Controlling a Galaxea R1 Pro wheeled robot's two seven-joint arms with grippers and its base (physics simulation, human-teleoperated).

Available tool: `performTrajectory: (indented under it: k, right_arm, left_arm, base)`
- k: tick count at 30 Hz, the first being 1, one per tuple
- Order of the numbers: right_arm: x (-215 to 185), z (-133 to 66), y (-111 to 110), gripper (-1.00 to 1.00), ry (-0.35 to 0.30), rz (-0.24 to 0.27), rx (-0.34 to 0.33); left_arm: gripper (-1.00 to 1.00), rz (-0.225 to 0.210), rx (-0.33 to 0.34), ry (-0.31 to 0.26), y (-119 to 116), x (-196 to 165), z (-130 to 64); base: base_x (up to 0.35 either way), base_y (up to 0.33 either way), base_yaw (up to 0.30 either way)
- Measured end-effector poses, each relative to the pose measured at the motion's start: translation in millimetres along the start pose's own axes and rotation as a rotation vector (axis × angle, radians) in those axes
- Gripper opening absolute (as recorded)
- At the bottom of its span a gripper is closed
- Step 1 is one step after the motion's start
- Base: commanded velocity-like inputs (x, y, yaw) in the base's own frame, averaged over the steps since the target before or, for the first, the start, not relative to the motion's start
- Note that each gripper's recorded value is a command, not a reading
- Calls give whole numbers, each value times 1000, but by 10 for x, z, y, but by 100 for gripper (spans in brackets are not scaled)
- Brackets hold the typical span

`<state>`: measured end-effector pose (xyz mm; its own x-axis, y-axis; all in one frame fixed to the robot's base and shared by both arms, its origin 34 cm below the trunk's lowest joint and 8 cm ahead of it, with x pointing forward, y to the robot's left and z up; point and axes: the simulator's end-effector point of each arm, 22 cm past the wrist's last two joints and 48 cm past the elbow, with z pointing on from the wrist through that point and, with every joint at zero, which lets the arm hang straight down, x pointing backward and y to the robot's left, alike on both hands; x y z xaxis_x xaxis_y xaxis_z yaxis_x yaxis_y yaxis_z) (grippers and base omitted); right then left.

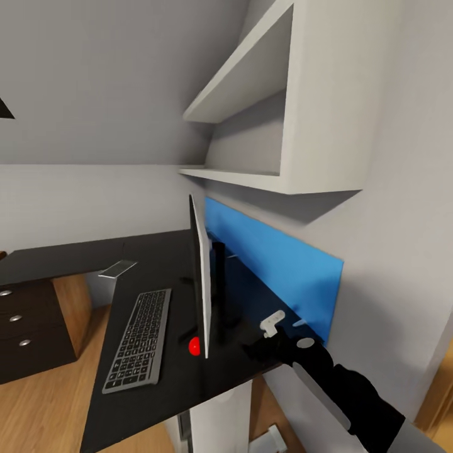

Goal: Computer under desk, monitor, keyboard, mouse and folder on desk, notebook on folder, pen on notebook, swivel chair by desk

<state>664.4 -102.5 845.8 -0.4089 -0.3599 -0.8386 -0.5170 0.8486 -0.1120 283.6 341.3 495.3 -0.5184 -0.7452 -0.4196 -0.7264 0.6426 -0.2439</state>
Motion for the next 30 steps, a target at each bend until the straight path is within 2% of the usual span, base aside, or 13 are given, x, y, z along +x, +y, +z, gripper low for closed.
performTrajectory:
  k: [5,6,8,9,10,17,18,19,23,24,30]
  right_arm:
    - [22,21,-32,100,8,3,5]
    - [31,28,-26,100,10,3,3]
    - [37,31,-19,100,12,3,2]
    - [38,34,-12,100,12,2,1]
    - [52,39,17,100,17,1,-5]
    - [60,42,27,100,21,-2,-6]
    - [88,26,85,100,24,-8,-52]
    - [92,23,90,100,24,-13,-58]
    - [136,27,67,100,35,-86,-63]
    - [246,57,77,100,59,-125,-89]
    - [400,110,48,100,79,-192,-115]
  left_arm:
    - [100,1,-26,10,175,131,-49]
    - [100,-2,-61,15,349,243,-62]
    - [100,-5,-94,20,542,370,-71]
    - [100,-11,-95,13,599,404,-74]
    - [100,-62,-73,-9,649,412,-75]
    - [100,-77,-70,-15,667,415,-76]
    - [100,-80,-71,-17,672,413,-77]
    - [100,-81,-71,-17,672,413,-77]
    - [100,-81,-71,-17,673,413,-77]
    - [100,-81,-71,-17,674,413,-77]
    - [100,-81,-71,-16,672,414,-77]
  base:
    - [226,-178,0]
    - [132,-121,0]
    - [69,-63,0]
    - [9,-8,24]
    - [7,-7,54]
    - [1,-1,168]
    - [0,0,194]
    - [0,0,195]
    - [0,0,193]
    - [0,0,189]
    - [0,0,178]
